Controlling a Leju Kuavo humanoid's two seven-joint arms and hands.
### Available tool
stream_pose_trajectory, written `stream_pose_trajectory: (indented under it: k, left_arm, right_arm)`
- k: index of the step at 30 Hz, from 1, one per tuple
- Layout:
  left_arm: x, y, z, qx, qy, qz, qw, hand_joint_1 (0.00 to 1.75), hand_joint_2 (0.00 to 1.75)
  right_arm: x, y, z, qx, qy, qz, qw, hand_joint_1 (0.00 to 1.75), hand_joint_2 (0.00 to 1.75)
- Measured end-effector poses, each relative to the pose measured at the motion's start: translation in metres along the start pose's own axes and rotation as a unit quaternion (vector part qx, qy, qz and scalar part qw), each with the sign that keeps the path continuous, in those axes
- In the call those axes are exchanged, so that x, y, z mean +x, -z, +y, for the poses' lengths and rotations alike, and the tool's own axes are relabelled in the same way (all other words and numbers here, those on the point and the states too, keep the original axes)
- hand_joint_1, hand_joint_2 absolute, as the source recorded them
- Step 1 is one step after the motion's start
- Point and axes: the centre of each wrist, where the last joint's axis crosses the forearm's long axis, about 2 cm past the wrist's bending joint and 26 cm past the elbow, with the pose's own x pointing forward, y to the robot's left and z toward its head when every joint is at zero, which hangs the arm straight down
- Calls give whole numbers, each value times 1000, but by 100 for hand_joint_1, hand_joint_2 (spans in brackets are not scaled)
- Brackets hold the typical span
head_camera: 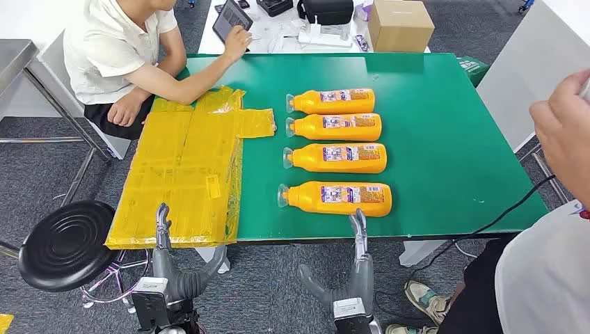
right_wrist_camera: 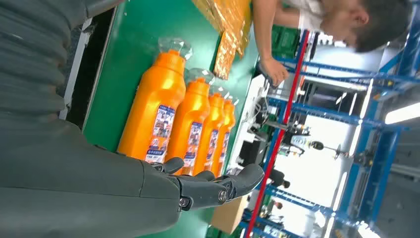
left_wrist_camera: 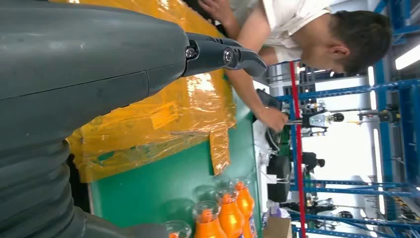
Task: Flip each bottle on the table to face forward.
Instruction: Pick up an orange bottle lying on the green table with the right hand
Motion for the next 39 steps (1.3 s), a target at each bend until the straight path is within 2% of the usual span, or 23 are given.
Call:
stream_pose_trajectory:
  k: [7,13,26,32,39]
  left_arm:
    - [0,10,-1,2,-2,-14,1000,0,175]
    - [0,22,-3,6,-9,-29,1000,0,175]
    - [1,31,-5,-1,-8,-40,999,0,175]
    - [-4,33,-9,-30,-6,-30,999,0,175]
    - [-12,28,-20,-67,-4,-7,998,0,175]
  right_arm:
    - [-5,1,-7,18,-16,12,1000,0,175]
    - [-16,12,-19,53,-64,-3,997,0,175]
    - [-32,34,-32,102,-128,-27,986,0,175]
    - [-61,45,-48,132,-230,-5,964,0,175]
    - [-89,54,-68,152,-302,16,941,0,175]
